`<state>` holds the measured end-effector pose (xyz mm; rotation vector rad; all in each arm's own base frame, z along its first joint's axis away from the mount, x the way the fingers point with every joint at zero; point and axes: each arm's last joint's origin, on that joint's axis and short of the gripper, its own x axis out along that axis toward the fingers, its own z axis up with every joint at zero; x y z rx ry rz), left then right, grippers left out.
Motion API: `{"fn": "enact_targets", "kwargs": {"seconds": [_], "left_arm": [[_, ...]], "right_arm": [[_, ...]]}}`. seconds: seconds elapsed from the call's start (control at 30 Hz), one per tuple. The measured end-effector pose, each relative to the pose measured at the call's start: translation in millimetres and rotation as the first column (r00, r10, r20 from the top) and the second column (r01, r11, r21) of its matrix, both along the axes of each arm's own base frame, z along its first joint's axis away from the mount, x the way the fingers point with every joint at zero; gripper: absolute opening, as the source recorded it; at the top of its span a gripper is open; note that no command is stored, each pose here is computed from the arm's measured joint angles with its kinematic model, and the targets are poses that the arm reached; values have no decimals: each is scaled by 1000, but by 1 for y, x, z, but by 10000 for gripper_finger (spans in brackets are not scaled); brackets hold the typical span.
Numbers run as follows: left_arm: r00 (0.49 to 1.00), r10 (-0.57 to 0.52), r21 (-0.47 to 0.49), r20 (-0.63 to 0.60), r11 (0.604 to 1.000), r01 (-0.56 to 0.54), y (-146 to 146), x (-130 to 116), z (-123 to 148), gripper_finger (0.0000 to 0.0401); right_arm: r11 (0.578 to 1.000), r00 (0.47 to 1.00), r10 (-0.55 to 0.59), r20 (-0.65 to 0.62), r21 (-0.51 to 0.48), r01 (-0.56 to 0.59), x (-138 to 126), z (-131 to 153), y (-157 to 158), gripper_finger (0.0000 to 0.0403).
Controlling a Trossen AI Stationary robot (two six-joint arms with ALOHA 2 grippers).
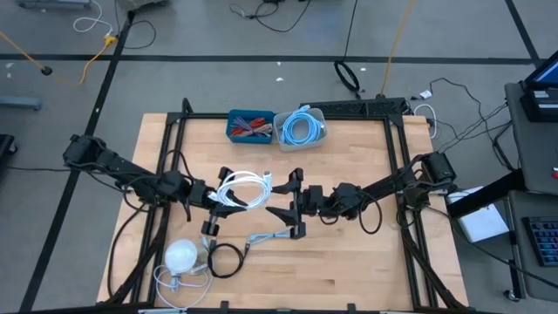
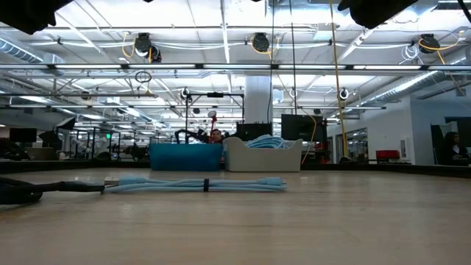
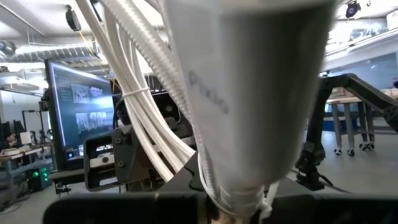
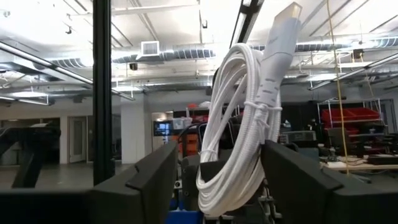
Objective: Pick & Place USB Port
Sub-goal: Put the white hdmi cable into the gray bin
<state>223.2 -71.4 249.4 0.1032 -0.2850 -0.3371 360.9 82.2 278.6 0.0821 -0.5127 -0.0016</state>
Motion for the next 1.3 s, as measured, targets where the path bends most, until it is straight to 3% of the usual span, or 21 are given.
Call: {"fn": "enact_targets", "kwargs": {"seconds": [0.47,0.53,0.67,0.9,1.07,1.3], "left_arm": [[997,47,48,-54,998,-45,-16,-15,3,27],[993,78,80,-90,994,-71,-18,-21,1,27],[983,178,103,-45,980,-173,-20,-39,16,26],[984,178,107,-9,979,-176,-21,-56,27,26],[980,197,115,-19,974,-193,-20,-53,25,26],[990,140,102,-17,985,-138,-18,-44,22,26]], "right_arm": [[991,992,-75,-106,102,86,5,-7,-6,252],[988,986,-94,-141,110,110,2,-7,-7,258],[976,978,-102,-182,171,133,-3,-9,-9,271],[983,985,-26,-168,177,56,-4,-10,-7,287],[983,990,44,-135,181,-19,-5,-7,-5,285],[983,989,48,-137,183,-22,-5,-8,-5,283]]}}
